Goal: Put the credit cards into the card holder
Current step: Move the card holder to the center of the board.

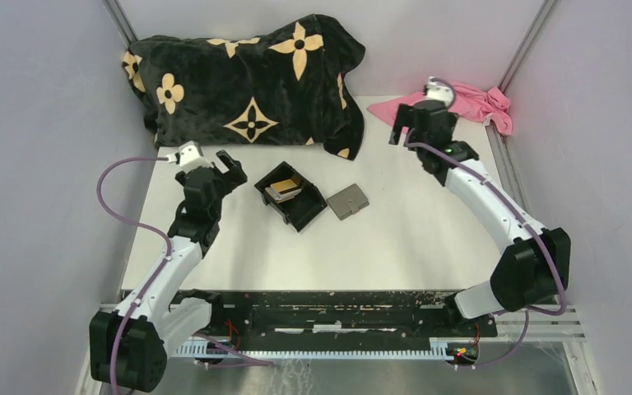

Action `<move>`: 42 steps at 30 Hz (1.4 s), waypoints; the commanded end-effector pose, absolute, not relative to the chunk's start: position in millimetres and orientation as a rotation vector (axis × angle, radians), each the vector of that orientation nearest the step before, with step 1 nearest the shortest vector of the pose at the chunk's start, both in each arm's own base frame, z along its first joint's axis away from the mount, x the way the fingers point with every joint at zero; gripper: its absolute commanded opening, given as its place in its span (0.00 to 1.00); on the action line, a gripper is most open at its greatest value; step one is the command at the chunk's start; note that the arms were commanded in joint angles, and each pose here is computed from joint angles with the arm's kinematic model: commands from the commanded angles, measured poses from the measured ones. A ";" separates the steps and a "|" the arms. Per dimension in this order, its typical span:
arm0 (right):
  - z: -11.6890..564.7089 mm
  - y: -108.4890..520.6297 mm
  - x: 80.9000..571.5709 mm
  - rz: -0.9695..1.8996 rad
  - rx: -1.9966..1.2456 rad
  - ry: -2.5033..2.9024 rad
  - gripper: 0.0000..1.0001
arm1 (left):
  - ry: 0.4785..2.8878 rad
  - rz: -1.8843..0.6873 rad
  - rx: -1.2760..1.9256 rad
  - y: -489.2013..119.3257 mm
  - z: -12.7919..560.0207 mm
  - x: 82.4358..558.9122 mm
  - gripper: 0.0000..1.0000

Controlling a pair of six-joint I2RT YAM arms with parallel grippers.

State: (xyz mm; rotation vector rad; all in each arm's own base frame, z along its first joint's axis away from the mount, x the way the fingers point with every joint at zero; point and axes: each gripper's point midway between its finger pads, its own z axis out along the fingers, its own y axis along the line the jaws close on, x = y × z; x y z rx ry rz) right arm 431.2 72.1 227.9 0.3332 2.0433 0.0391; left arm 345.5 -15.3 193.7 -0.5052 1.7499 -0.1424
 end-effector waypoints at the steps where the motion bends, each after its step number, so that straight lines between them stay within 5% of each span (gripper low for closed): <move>1: 280.6 65.0 419.7 -0.268 0.211 1.887 0.99 | 1.777 -0.129 -0.463 -46.2 208.6 354.1 0.99; 4: 270.7 71.3 417.6 -0.196 0.238 1.902 0.99 | 1.820 -0.089 -0.377 -75.4 210.7 358.6 0.99; 13: 219.1 141.5 391.2 0.300 0.260 2.125 0.72 | 1.855 -0.082 -0.315 -116.2 215.7 357.8 1.00; 20: 162.5 191.3 356.4 0.635 0.369 2.274 0.67 | 1.890 -0.125 -0.269 -139.8 212.1 345.9 0.95; 30: 115.4 217.9 342.6 0.785 0.448 2.377 0.66 | 1.959 -0.136 -0.193 -160.0 192.0 332.9 0.91; 42: 110.2 234.5 367.9 0.535 0.325 2.501 0.67 | 1.986 -0.161 -0.145 -170.5 189.0 328.1 0.87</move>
